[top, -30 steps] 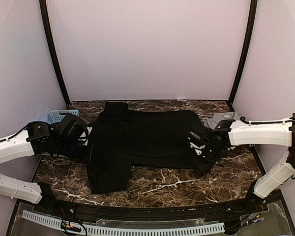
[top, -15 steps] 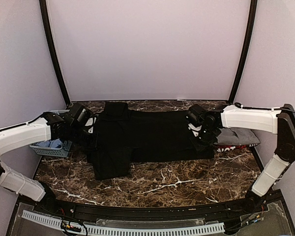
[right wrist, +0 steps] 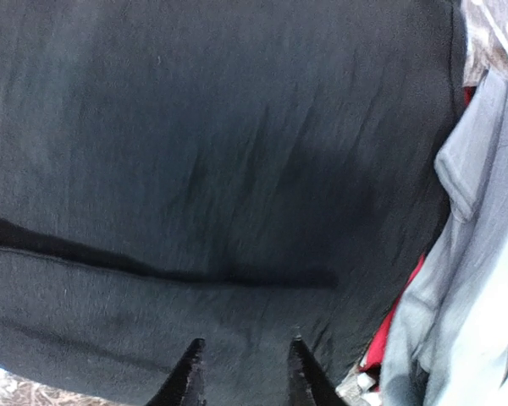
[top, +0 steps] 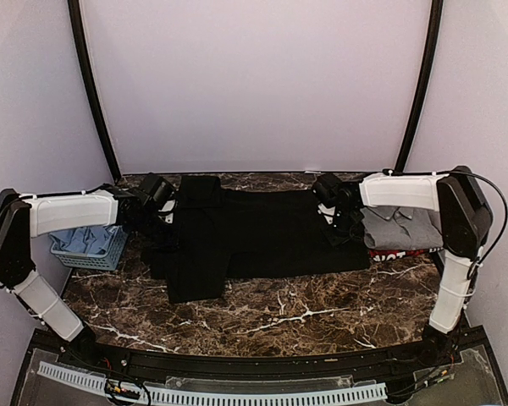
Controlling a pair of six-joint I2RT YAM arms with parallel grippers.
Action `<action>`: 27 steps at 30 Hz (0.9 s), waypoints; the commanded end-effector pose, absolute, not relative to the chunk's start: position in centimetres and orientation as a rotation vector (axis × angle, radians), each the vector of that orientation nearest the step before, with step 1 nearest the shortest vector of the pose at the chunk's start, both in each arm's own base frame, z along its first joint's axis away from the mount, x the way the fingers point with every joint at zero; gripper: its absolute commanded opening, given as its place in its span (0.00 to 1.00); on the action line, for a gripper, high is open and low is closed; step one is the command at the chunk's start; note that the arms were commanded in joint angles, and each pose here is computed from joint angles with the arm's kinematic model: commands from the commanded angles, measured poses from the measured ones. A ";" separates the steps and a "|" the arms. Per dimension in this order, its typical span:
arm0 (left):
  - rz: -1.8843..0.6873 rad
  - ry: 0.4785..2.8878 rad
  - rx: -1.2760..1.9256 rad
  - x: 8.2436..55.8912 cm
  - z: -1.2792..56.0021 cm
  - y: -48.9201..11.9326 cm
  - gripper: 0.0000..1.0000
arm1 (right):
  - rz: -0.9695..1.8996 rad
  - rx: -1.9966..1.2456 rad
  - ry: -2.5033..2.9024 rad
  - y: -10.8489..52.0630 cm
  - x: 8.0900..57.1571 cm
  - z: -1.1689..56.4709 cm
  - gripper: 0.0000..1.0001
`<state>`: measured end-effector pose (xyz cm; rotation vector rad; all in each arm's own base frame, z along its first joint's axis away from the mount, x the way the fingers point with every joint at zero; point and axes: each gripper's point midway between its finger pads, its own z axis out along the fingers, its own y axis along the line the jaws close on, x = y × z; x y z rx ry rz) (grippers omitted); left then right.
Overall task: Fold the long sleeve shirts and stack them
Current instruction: Fold the flattened shirt at the center of the board.
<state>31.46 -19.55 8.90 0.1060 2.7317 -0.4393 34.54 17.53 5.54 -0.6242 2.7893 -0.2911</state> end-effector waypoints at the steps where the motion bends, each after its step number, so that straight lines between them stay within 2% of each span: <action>1: -0.431 2.703 0.106 32.6 9.5 -19.2 0.03 | -0.307 -0.597 2.733 17.5 36.6 6.5 0.33; 6: -0.425 2.717 0.086 33.4 8.3 -19.1 0.08 | -0.239 -0.573 2.716 18.0 36.4 7.0 0.34; 18: -0.483 2.642 -0.043 38.3 8.4 -18.8 0.12 | -0.031 -0.560 2.706 19.4 33.4 7.4 0.35; 24: -0.480 2.629 -0.071 39.1 8.2 -18.4 0.23 | 0.340 -0.727 2.553 26.6 30.0 9.7 0.40; 27: -0.497 2.579 -0.064 39.3 9.8 -18.4 0.34 | 0.602 -0.818 2.450 31.3 27.1 11.0 0.47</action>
